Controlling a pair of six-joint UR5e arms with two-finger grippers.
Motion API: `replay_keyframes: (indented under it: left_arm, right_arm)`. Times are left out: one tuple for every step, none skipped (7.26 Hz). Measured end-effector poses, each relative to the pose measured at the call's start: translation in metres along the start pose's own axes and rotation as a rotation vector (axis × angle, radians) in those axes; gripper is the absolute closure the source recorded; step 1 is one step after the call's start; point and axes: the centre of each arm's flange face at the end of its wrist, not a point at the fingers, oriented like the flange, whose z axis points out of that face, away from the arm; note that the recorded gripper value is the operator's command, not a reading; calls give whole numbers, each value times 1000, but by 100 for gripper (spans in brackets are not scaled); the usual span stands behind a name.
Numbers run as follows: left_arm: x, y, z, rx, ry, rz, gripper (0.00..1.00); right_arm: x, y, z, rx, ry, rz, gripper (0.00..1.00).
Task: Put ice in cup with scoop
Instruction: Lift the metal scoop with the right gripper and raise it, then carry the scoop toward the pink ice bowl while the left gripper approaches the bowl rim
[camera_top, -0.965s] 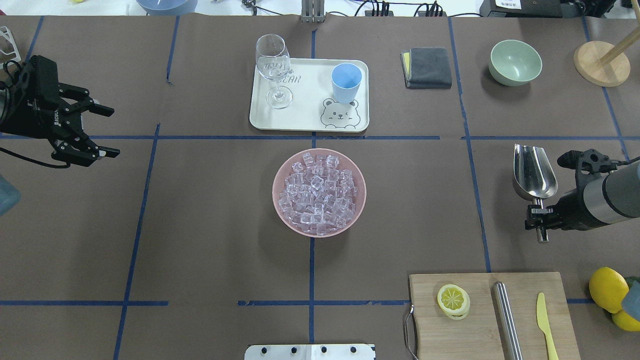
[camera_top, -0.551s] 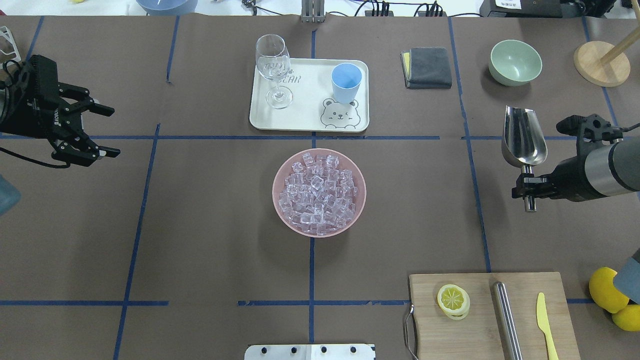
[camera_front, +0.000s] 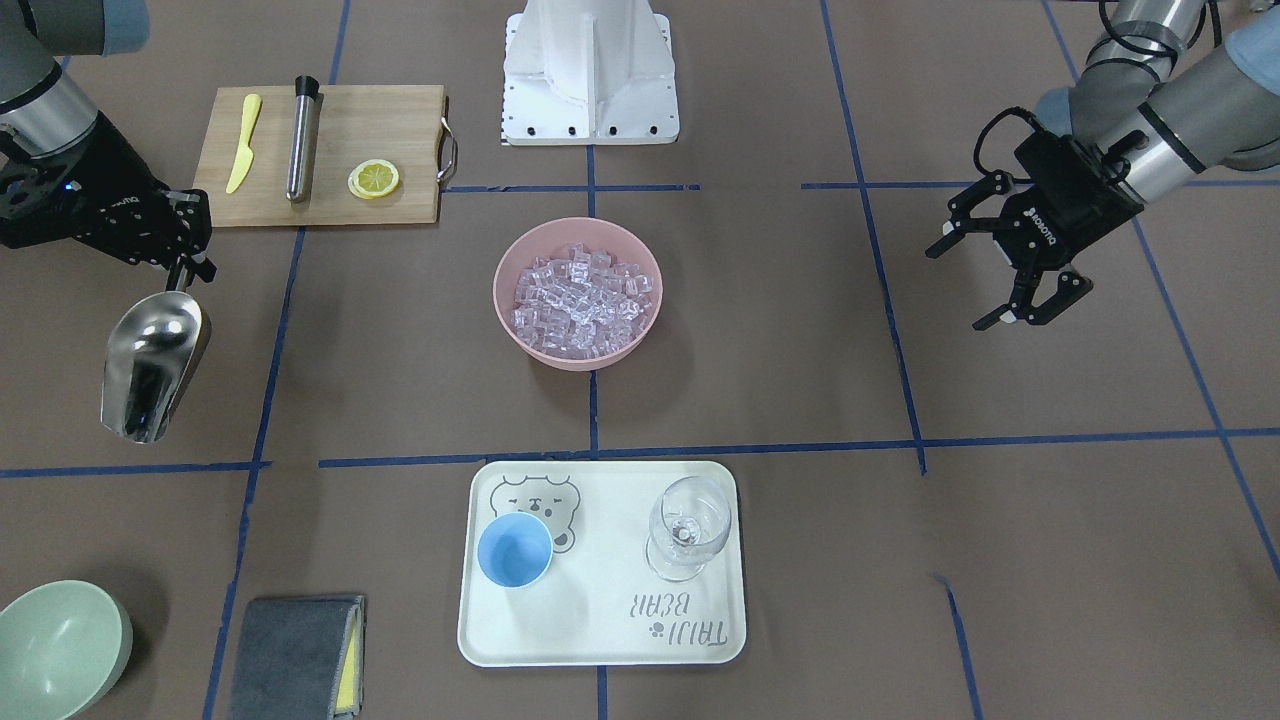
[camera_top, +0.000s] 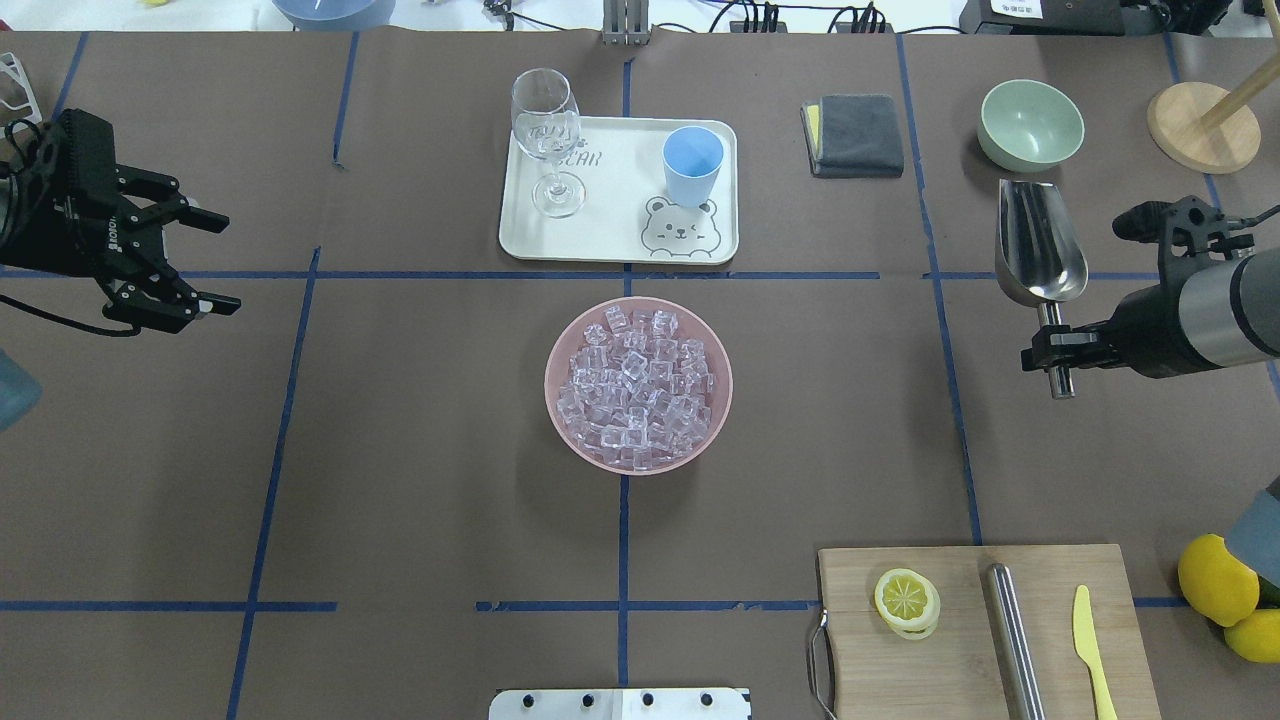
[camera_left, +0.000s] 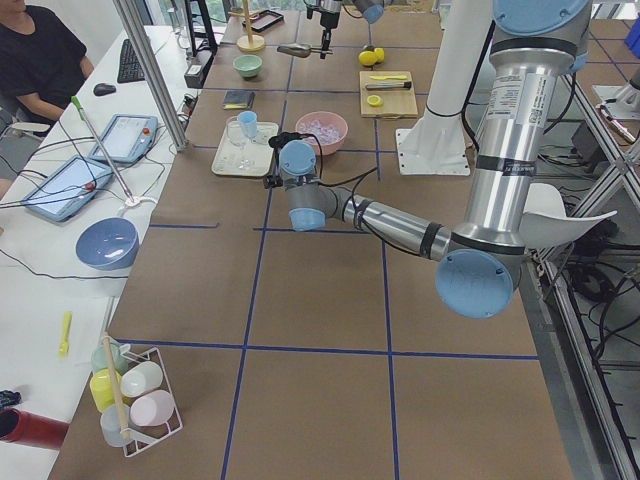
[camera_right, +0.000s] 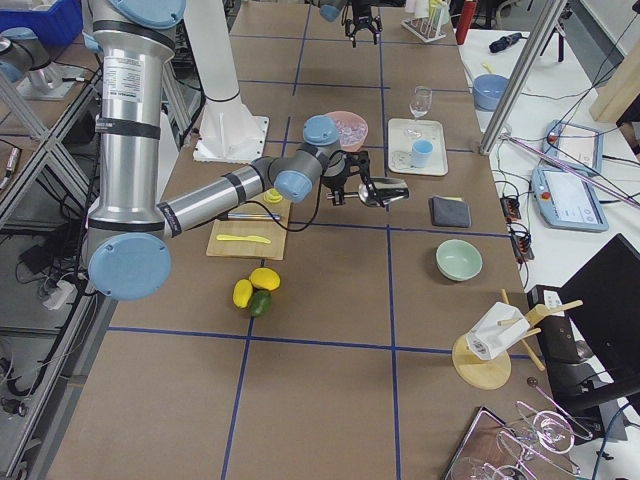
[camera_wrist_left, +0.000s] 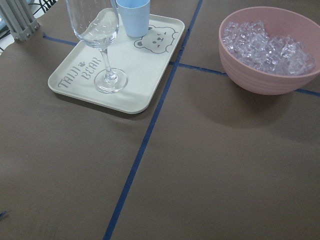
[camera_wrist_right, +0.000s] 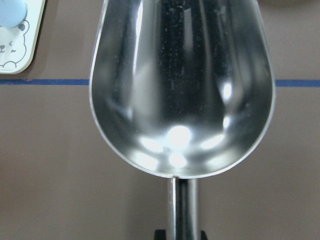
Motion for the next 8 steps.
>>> replay_keyframes:
  left_arm:
    - [0, 0, 0, 1, 1, -4, 0]
    - [1, -1, 1, 1, 3, -4, 0]
    - [2, -1, 1, 2, 5, -4, 0]
    - [2, -1, 2, 2, 7, -5, 0]
    - [2, -2, 2, 2, 7, -5, 0]
    - [3, -2, 2, 2, 8, -6, 0]
    - [3, -3, 2, 3, 9, -6, 0]
    - [3, -3, 2, 2, 10, -7, 0]
  right_arm:
    - [-5, 0, 2, -2, -3, -31, 100]
    - [-7, 2, 7, -15, 4, -84, 100]
    - [-5, 3, 11, -32, 34, -166, 100]
    - [-7, -1, 12, -61, 83, -244, 100]
    - [-20, -10, 8, -106, 145, -325, 100]
    - [-48, -27, -3, -162, 234, -421, 100]
    - [-84, -41, -18, -206, 327, -484, 100]
    - [-115, -48, -30, -235, 397, -517, 100]
